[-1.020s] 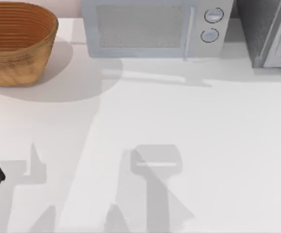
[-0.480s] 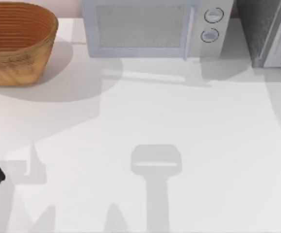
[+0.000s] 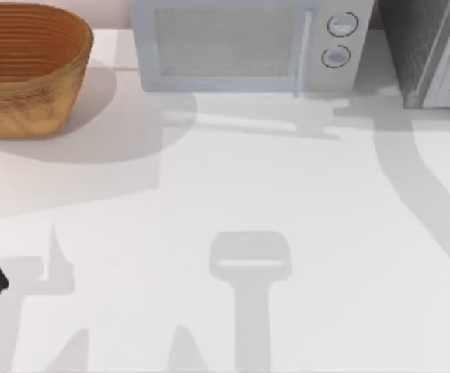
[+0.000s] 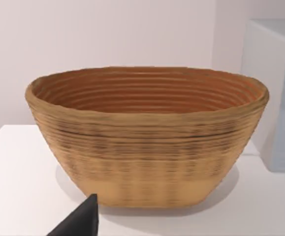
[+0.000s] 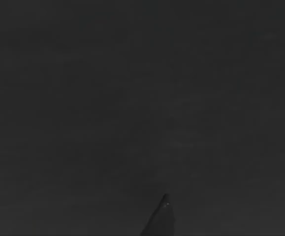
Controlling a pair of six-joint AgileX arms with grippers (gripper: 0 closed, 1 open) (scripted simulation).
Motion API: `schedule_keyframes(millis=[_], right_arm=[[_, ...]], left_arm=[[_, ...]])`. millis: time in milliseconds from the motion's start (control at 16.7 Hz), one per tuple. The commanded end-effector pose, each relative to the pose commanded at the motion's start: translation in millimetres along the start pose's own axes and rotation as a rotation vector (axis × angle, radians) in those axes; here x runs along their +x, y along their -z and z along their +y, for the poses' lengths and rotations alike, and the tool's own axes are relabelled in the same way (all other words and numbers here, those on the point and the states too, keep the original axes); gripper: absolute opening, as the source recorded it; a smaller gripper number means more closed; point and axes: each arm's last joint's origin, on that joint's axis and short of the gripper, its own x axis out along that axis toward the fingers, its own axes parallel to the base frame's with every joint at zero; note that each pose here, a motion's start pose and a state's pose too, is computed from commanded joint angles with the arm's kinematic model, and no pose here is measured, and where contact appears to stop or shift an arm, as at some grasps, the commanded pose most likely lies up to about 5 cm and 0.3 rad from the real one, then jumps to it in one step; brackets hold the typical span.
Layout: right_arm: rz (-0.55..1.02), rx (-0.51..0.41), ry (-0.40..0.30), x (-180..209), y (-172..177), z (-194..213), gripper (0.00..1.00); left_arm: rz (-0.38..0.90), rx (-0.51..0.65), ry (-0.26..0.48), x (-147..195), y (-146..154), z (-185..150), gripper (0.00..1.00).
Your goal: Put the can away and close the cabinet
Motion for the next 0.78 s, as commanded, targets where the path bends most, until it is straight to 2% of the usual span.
schedule_keyframes(millis=[120, 180, 240, 780], right_arm=[[0.000, 0.000, 0.000, 0, 0, 0, 1.00], [-0.019, -0.003, 0.041, -7, -6, -10, 1.00], [-0.021, -0.002, 0.040, -6, -6, -10, 1.00], [-0.019, -0.003, 0.041, 43, -6, -10, 1.00]], left_arm=[[0.000, 0.000, 0.000, 0, 0, 0, 1.00], [0.000, 0.000, 0.000, 0, 0, 0, 1.00], [0.000, 0.000, 0.000, 0, 0, 0, 1.00], [0.000, 0.000, 0.000, 0, 0, 0, 1.00]])
